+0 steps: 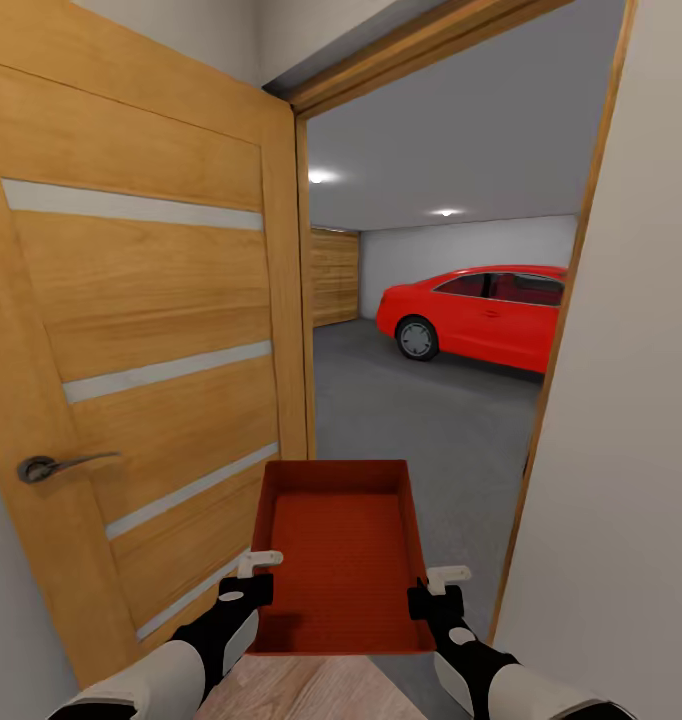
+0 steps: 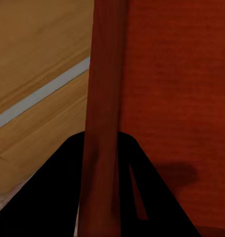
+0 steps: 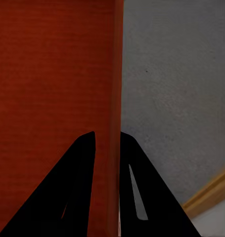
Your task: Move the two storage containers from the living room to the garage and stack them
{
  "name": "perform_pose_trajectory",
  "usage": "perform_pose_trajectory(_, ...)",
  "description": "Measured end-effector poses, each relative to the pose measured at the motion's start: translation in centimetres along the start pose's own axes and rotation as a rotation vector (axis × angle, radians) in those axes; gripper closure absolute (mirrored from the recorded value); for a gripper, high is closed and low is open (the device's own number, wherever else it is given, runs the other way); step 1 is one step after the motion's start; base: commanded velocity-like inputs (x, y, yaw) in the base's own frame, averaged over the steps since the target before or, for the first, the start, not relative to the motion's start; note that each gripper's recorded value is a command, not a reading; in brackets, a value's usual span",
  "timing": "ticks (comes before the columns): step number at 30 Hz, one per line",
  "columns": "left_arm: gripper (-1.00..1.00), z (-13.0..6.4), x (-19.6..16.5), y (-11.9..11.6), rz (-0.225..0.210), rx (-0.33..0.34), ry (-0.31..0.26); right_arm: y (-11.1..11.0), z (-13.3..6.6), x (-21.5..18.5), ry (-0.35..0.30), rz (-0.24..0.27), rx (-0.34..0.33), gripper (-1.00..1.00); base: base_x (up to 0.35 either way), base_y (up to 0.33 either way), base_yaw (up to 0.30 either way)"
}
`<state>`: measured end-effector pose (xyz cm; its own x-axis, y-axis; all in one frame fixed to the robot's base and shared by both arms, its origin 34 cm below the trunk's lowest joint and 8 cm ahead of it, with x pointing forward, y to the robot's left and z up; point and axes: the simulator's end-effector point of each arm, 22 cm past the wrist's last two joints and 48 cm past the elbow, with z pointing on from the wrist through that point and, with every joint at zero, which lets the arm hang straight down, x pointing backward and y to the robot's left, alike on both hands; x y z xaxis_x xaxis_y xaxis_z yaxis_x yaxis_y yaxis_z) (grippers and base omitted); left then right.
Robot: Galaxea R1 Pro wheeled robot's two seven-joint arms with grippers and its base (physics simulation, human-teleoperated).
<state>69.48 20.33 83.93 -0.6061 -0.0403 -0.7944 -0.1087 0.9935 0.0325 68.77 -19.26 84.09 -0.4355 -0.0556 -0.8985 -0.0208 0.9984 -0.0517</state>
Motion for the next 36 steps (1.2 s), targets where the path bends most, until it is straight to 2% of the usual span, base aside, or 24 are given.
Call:
perform_pose_trajectory(6, 1.0, 0.0, -0.02, -0.02, 0.001, 0.0, 0.0, -0.02, 0.01, -0.03, -0.001, 0.0, 0.0, 1.0, 0.241, 0.218, -0.067)
perform_pose_trajectory(25, 1.0, 0.0, 0.0, -0.02, 0.0, 0.0, 0.0, -0.02, 0.01, -0.04, -0.001, -0.001, 0.0, 1.0, 0.24, 0.214, -0.244)
perform_pose_trajectory(36, 1.0, 0.04, 0.03, -0.01, 0.0, 0.001, 0.0, -0.01, 0.04, -0.02, -0.001, -0.001, 0.0, 1.0, 0.029, 0.021, -0.251)
